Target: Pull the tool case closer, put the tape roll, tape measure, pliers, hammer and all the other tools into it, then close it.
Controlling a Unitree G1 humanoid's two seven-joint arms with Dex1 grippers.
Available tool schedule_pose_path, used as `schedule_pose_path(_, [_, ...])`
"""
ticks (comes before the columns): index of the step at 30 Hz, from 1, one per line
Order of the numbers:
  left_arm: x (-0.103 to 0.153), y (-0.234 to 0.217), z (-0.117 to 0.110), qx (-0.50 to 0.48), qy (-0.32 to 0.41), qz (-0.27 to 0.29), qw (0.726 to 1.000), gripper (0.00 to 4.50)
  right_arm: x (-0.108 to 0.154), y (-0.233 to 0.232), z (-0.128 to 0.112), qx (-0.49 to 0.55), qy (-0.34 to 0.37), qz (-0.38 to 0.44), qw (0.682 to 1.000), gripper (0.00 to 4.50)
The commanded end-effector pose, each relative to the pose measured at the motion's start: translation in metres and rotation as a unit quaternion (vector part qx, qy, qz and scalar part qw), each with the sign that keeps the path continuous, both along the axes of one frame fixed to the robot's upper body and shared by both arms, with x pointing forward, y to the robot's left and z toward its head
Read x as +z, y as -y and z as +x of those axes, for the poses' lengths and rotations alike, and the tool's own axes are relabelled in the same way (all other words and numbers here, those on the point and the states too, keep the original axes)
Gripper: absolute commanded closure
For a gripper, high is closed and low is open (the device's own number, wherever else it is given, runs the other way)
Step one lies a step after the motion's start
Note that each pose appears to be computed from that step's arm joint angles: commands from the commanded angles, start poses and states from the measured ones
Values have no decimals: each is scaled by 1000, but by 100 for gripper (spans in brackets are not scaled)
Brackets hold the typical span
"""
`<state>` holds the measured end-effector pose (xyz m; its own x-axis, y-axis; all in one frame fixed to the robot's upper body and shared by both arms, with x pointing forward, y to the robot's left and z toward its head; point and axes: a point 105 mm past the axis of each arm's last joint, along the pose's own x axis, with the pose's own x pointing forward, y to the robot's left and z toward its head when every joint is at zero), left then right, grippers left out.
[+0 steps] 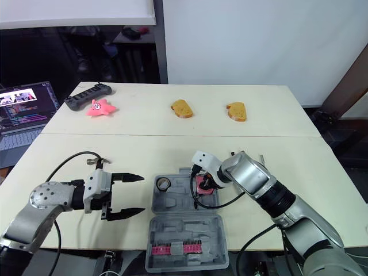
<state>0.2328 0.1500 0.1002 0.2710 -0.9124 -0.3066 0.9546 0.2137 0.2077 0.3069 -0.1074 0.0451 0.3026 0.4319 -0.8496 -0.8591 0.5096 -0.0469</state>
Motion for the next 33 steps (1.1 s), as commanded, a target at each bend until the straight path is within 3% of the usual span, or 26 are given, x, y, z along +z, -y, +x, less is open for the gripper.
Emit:
schedule_pose_path(1, [7, 2, 0, -9, 18, -2, 1000, 0, -21, 7, -22, -51, -54, 22, 997, 286])
schedule_pose_path(4, [7, 1, 1, -9, 19, -2, 1000, 0, -1, 8, -20, -44, -12, 42, 998, 286])
schedule_pose_path(7, [8, 1, 2, -6, 20, -4, 1000, 0, 38, 8, -14, -42, 74, 95, 992, 286])
schedule_pose_path(13, [8, -7, 6, 10, 20, 0, 1000, 0, 94, 32, -22, -23, 177, 153, 972, 286])
schedule_pose_path(17, [6, -25, 7, 33, 14, 7, 999, 0, 112, 67, -38, -36, 219, 170, 960, 286])
schedule_pose_path(20, [6, -45, 7, 68, 11, 13, 998, 0, 104, 98, -60, -52, 213, 151, 964, 286])
schedule_pose_path(23, [4, -73, 9, 123, 13, 24, 992, 0, 98, 129, -78, -96, 204, 140, 964, 211])
schedule_pose_path(27, [-6, -163, 0, 256, -14, 81, 963, 0, 94, 183, -123, -185, 215, 135, 949, 9])
schedule_pose_path(33, [-2, -257, -16, 399, -24, 123, 908, 0, 85, 228, -164, -258, 199, 89, 941, 3])
